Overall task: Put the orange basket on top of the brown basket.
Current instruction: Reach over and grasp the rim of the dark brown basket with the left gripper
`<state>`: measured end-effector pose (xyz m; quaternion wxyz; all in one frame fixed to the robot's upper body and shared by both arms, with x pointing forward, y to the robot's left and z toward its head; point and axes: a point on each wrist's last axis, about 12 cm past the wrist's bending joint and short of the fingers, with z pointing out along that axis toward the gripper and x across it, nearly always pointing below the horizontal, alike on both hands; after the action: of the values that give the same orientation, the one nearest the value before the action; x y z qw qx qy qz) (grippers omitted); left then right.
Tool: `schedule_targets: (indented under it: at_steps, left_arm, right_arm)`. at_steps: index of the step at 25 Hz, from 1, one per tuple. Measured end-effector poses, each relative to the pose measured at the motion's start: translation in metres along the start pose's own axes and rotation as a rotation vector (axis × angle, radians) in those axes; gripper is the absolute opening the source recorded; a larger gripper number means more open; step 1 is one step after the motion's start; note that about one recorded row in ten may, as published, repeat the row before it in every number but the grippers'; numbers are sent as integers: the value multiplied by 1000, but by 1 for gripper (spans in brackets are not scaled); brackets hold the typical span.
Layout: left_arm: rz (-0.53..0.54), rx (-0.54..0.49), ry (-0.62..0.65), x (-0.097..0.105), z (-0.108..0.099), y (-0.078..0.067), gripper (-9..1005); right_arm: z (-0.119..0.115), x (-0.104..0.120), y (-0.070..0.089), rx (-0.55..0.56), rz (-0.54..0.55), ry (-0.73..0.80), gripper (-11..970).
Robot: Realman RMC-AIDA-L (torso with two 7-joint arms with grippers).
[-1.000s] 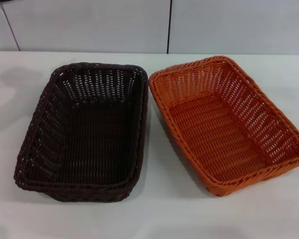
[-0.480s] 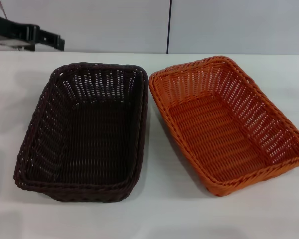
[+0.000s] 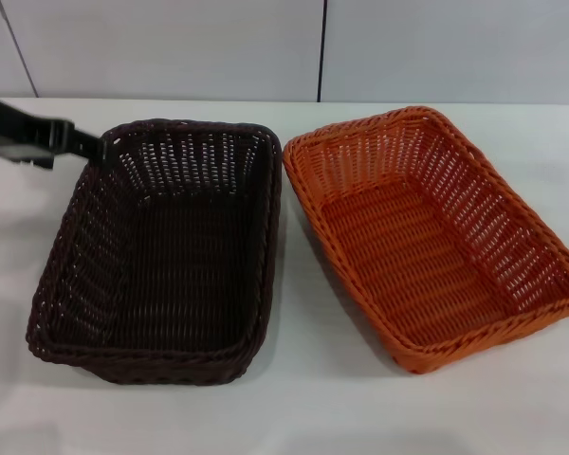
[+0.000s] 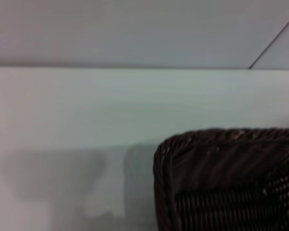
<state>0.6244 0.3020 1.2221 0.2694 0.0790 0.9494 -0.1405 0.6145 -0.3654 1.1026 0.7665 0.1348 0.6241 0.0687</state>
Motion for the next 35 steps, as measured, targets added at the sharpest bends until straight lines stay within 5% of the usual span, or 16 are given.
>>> schedule_targets:
  at_steps: [19,35]
  left_arm:
    - [-68,6,107,46,29,11,764]
    - [-61,15,118,46,37,8,717]
  right_arm:
    - [12,-1,15,-44,5,1,729]
    - [7,2,11,-30,7,12,729]
